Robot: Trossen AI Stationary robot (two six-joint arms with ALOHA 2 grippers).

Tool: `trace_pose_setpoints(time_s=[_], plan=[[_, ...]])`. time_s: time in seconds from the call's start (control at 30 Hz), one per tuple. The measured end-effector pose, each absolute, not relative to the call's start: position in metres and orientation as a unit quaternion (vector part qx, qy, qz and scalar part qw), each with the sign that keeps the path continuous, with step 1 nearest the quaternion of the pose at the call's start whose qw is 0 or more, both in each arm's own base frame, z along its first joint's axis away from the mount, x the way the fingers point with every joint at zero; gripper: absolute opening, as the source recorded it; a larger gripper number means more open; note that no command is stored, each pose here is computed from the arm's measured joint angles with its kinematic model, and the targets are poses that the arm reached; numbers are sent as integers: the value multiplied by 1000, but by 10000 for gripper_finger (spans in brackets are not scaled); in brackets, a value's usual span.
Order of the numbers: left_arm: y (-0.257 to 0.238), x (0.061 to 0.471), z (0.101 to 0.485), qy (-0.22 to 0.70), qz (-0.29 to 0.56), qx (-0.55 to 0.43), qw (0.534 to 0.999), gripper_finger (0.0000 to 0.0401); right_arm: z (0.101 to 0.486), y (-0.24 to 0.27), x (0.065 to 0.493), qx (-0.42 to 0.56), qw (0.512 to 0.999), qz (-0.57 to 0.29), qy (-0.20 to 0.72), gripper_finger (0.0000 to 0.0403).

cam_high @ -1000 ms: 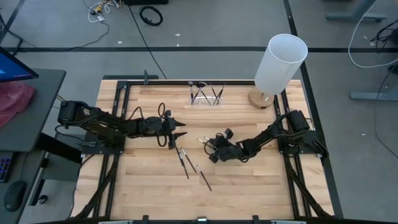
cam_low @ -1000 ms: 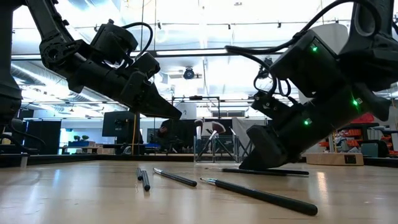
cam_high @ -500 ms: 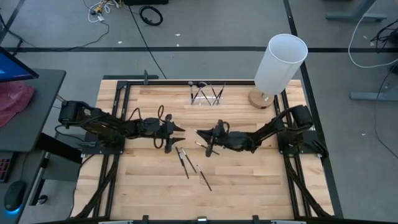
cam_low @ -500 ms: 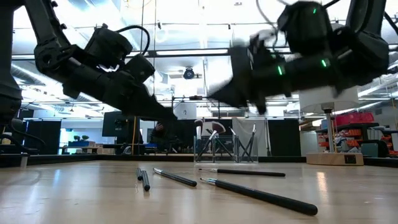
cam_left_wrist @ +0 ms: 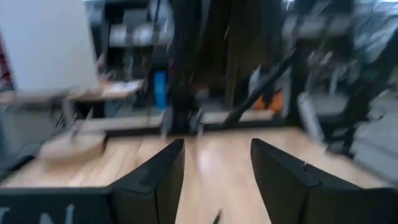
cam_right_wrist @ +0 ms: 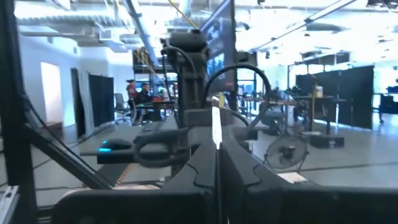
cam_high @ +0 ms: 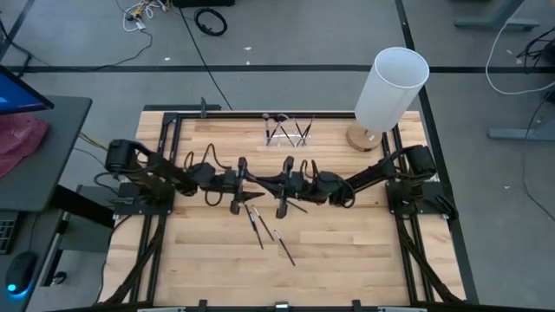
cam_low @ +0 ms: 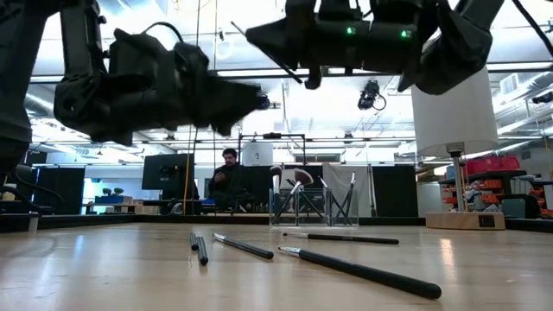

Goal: Pick & Place Makeup Supplies
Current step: Put the black makeup brush into the transparent organizer

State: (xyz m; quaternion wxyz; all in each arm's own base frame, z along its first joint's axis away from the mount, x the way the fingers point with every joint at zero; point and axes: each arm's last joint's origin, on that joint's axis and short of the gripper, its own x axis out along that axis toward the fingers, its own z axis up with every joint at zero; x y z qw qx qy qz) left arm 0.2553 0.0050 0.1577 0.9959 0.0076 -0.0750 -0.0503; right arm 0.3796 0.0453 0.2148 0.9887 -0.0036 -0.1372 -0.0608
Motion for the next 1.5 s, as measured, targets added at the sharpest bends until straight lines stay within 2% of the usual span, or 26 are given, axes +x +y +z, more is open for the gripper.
trace_pose_setpoints(time_s=[0.33, 0.63, 0.87, 1.13, 1.5], plan=[[1, 269, 180, -150, -72, 5, 986, 144, 216, 46, 380, -12, 988, -57, -142, 8], [-3, 276, 188, -167, -83, 8, 982, 82, 219, 47, 379, -16, 987, -45, -152, 8], [-3, 276, 188, -169, -89, 11, 982, 14, 218, 47, 379, -18, 988, -45, -148, 8], [-3, 274, 182, -144, -92, 13, 985, 11, 210, 48, 381, -8, 993, -41, -106, 31], [-1, 256, 142, -7, -50, -32, 998, 11, 175, 51, 383, 76, 994, -43, 62, 118]])
